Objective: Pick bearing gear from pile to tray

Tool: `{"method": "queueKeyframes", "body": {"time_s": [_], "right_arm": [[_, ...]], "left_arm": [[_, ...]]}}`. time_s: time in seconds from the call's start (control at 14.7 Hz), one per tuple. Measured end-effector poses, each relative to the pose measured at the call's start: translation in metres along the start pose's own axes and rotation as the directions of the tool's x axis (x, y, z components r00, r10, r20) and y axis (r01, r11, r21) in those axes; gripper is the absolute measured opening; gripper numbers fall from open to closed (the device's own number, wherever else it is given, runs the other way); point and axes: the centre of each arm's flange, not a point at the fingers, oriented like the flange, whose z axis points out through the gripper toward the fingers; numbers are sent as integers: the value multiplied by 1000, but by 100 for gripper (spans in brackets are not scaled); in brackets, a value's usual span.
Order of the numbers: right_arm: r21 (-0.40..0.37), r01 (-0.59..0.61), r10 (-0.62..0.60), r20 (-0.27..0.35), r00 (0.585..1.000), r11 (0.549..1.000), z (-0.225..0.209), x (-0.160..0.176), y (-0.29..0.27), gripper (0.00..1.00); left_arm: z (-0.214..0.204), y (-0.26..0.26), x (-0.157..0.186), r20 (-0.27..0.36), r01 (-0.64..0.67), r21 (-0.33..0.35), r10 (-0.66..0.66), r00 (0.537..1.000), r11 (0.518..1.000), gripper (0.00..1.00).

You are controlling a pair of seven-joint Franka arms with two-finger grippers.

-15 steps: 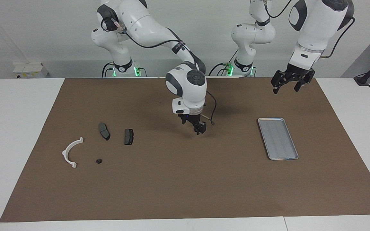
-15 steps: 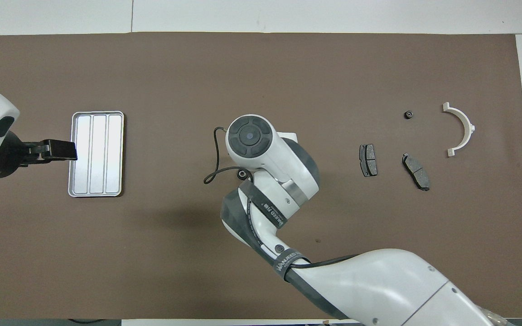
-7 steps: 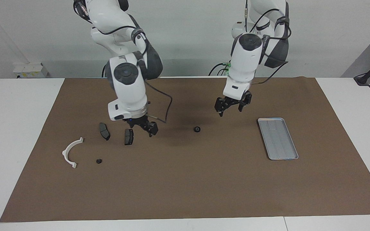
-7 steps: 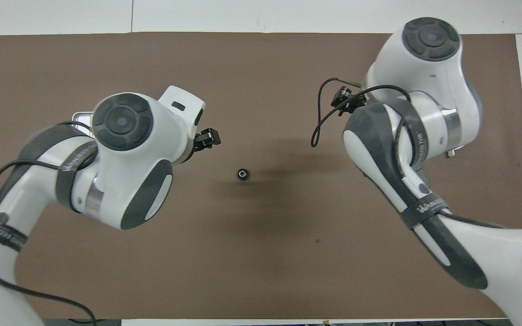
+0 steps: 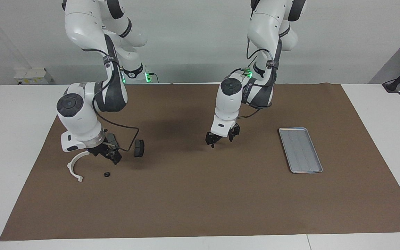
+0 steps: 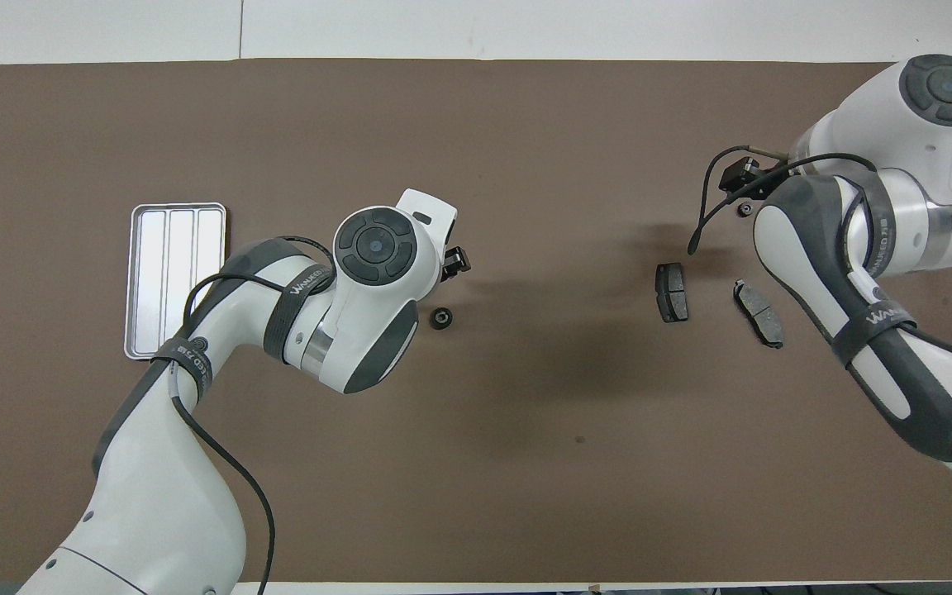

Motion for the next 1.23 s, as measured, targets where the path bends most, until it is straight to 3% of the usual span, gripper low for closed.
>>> {"method": "queueKeyframes", "body": {"time_s": [0.41, 0.48, 0.61, 1.09, 1.16, 1.23], "right_arm": [[5, 6, -6, -45, 999, 1000, 55, 15, 8, 100], [7, 5, -5, -46, 999, 1000, 60, 16, 9, 100], [12, 2, -2, -50, 999, 1000, 64, 17, 8, 90], [24, -8, 9, -63, 998, 1000, 72, 19, 6, 90], [28, -8, 10, -69, 998, 1000, 72, 20, 6, 85], [29, -9, 11, -69, 998, 1000, 72, 20, 5, 74]], "left_arm": [[17, 7, -26, 30, -9, -15, 9, 1000, 1000, 99], [20, 7, -30, 32, -11, -13, 12, 999, 1000, 99], [26, 3, -35, 34, -10, -10, 11, 999, 1000, 99], [37, -5, -45, 39, -16, -3, 16, 999, 1000, 100], [39, -4, -48, 39, -18, -4, 18, 999, 1000, 100], [40, -4, -51, 39, -20, -4, 20, 999, 1000, 92]]}}
